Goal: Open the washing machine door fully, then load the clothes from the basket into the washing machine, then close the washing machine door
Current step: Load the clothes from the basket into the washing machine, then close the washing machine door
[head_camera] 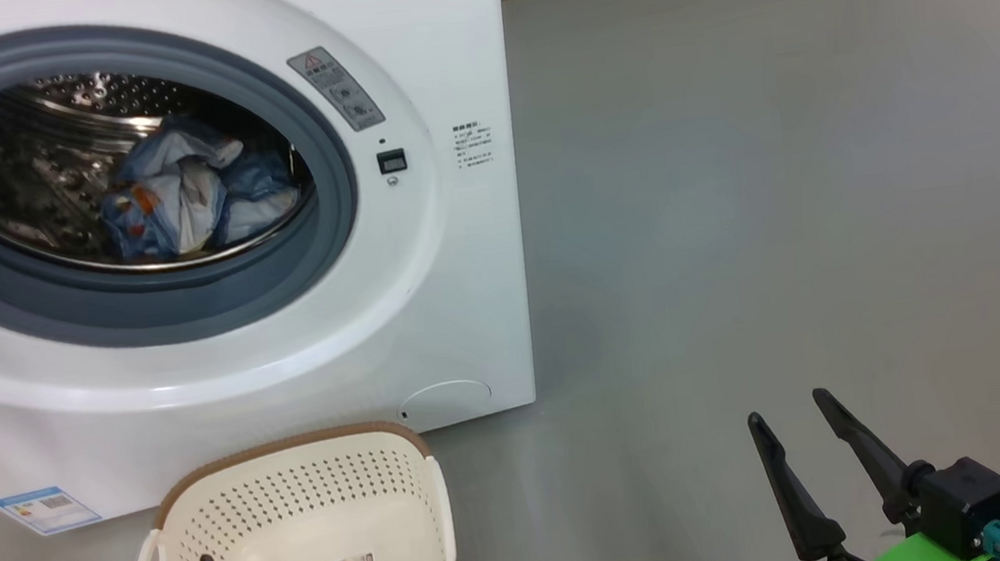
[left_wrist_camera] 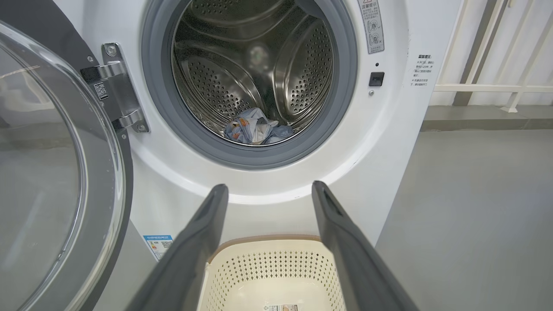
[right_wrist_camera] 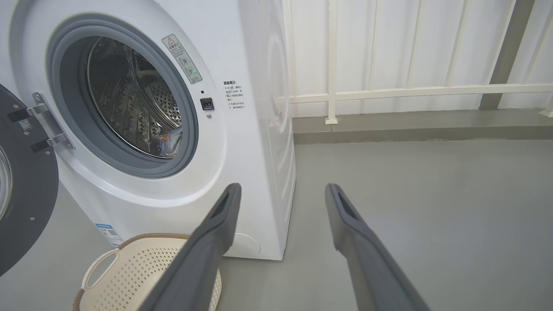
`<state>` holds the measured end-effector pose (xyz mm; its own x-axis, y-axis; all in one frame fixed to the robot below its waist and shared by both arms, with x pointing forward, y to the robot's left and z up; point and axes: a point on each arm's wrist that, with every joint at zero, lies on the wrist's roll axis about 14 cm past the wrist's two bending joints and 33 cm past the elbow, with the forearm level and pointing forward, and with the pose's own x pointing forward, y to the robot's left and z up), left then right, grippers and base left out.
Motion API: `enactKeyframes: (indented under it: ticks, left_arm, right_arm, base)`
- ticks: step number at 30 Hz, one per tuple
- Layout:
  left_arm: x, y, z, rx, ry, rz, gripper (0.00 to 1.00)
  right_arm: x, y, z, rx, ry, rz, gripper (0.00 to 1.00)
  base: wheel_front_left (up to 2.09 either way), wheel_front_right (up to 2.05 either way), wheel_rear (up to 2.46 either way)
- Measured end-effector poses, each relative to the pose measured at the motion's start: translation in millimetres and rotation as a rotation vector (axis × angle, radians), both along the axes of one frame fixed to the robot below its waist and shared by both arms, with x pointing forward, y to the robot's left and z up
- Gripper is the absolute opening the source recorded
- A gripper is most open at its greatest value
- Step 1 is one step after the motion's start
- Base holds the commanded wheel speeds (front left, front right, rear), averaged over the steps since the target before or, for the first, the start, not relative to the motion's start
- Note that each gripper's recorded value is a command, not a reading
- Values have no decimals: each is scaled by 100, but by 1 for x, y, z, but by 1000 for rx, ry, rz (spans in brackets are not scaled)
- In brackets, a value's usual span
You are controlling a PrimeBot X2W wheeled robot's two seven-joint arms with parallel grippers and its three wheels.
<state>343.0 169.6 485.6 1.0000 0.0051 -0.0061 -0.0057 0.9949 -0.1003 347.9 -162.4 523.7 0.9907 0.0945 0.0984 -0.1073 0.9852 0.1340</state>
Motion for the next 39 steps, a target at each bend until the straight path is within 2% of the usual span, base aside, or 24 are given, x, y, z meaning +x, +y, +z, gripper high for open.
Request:
enactKeyframes:
  ticks: [7, 39]
  left_arm:
    - [-9, 0, 0, 2, -1, 1, 100]
    - [-13, 2, -3, 8, 8, 9, 100]
  right_arm:
    - [-11, 2, -2, -2, 11, 6, 100]
    - [-11, 0, 6, -9, -10, 0, 100]
  base:
    - [0, 0, 0]
    - [0, 0, 0]
